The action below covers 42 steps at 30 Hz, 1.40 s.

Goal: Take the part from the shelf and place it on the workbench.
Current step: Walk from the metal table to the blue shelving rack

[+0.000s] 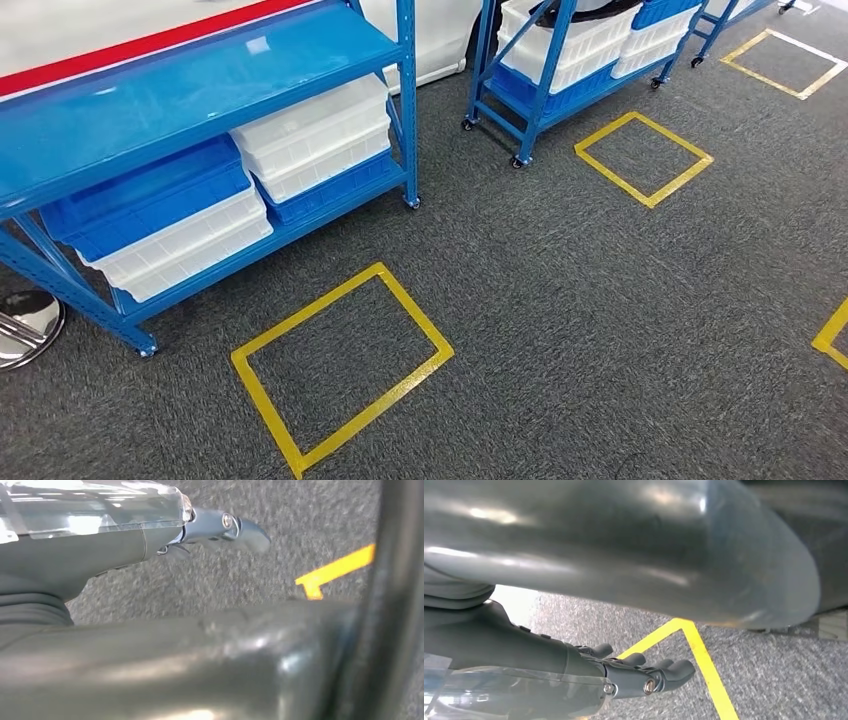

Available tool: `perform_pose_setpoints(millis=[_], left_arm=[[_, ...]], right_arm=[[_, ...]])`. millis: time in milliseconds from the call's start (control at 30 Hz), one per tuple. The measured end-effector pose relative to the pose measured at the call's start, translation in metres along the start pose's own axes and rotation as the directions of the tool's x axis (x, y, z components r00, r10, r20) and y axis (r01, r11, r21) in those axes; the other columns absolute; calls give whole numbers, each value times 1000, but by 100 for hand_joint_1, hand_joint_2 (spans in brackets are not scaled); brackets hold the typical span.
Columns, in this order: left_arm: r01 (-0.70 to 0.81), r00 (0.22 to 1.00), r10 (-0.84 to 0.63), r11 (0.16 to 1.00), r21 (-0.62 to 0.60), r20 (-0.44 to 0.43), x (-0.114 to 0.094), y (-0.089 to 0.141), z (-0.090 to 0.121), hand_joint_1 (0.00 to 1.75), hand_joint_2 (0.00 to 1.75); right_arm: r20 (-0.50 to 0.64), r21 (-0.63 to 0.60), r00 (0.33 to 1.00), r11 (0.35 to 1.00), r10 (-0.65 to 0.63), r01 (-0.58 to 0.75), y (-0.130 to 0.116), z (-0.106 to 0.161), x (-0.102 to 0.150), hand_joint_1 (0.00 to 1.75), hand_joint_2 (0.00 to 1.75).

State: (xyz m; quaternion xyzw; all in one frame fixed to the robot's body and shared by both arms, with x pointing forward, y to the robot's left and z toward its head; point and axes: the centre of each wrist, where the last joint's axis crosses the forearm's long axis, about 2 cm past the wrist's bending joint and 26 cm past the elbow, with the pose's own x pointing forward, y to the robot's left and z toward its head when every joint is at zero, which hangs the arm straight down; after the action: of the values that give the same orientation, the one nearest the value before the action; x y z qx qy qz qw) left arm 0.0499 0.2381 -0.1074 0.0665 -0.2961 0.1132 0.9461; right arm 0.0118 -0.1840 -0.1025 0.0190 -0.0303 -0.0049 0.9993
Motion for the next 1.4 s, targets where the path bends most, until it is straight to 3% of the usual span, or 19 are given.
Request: perform_pose_setpoints(millis=[233,1400], left_arm=[[-17,1000,17,999,-29,-6,-2,-23,7,0,0],[-50,999,50,998,-36,-4,-1,-27,7,0,0]], right_arm=[[0,-7,1000,1000,-8,8,-1,0,1,0,0],[0,11,1000,1000,28,-28,-9,-1,-1,0,0]])
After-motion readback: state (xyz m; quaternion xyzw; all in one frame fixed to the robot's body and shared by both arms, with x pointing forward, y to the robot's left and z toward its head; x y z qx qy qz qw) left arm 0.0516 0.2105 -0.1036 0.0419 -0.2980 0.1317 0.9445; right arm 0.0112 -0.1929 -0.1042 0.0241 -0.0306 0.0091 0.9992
